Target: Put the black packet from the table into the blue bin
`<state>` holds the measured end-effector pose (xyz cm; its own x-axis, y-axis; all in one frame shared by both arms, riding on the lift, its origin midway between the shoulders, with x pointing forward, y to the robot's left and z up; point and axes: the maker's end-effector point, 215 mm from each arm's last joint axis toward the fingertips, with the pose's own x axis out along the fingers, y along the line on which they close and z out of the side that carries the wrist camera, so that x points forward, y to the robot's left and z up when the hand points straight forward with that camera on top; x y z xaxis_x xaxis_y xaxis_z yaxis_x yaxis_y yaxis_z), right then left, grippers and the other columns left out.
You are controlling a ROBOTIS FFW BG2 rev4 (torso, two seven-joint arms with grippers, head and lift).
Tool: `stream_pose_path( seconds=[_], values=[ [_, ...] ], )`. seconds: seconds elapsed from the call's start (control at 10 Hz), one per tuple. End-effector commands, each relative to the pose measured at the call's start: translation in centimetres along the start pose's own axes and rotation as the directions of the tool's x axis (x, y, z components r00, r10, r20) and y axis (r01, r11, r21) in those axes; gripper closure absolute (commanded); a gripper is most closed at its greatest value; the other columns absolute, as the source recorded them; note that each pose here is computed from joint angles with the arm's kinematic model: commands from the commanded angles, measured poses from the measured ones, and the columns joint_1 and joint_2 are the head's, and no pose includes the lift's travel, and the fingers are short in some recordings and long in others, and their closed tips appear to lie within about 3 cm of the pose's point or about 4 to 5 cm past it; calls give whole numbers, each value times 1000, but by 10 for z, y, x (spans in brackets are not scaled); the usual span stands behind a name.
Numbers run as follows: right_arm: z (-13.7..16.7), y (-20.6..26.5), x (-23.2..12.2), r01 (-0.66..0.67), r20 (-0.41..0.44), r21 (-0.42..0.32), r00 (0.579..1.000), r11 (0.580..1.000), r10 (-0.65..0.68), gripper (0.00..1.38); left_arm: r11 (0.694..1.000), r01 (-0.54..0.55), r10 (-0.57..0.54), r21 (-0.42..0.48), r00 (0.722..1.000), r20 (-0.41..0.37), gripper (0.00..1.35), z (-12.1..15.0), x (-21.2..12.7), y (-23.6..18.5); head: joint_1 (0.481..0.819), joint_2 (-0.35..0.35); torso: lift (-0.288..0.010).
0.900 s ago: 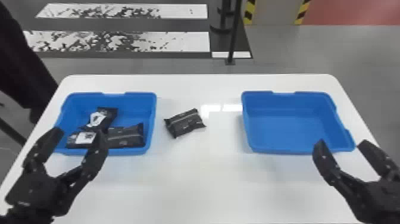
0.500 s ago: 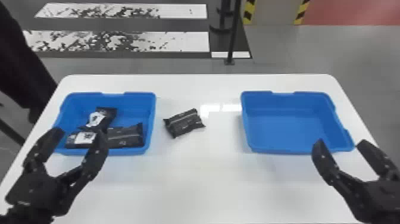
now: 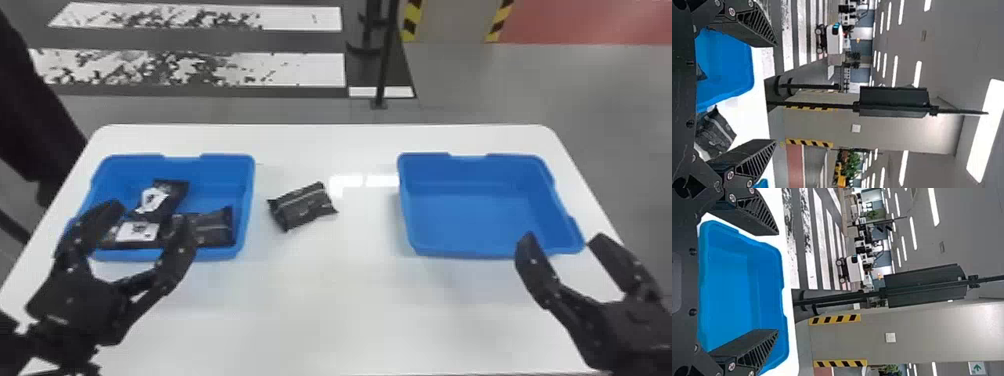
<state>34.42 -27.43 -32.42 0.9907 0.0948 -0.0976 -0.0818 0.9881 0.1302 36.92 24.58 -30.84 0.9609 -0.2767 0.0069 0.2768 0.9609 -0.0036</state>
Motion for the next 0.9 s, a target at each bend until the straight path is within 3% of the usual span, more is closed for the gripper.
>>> stream_pose_path(
  seconds=[0.0,0.2,0.5,0.8],
  values=[
    [-1,0,0,0,-1,2,1000,1000,0,133,999,43,-41,29,998,-49,163,-23,22,-3,695,-43,-110],
    [1,0,3,-2,6,0,1000,1000,2,133,990,140,-137,28,985,-106,163,-60,66,-20,695,-72,-110],
    [1,0,6,-2,7,-4,1000,1000,2,133,956,292,-288,8,948,-136,163,-75,134,-80,695,-141,-110],
    [0,3,8,-6,10,1,1000,1000,6,133,917,396,-373,50,895,-245,168,-104,171,-109,695,-207,-110]
  ],
)
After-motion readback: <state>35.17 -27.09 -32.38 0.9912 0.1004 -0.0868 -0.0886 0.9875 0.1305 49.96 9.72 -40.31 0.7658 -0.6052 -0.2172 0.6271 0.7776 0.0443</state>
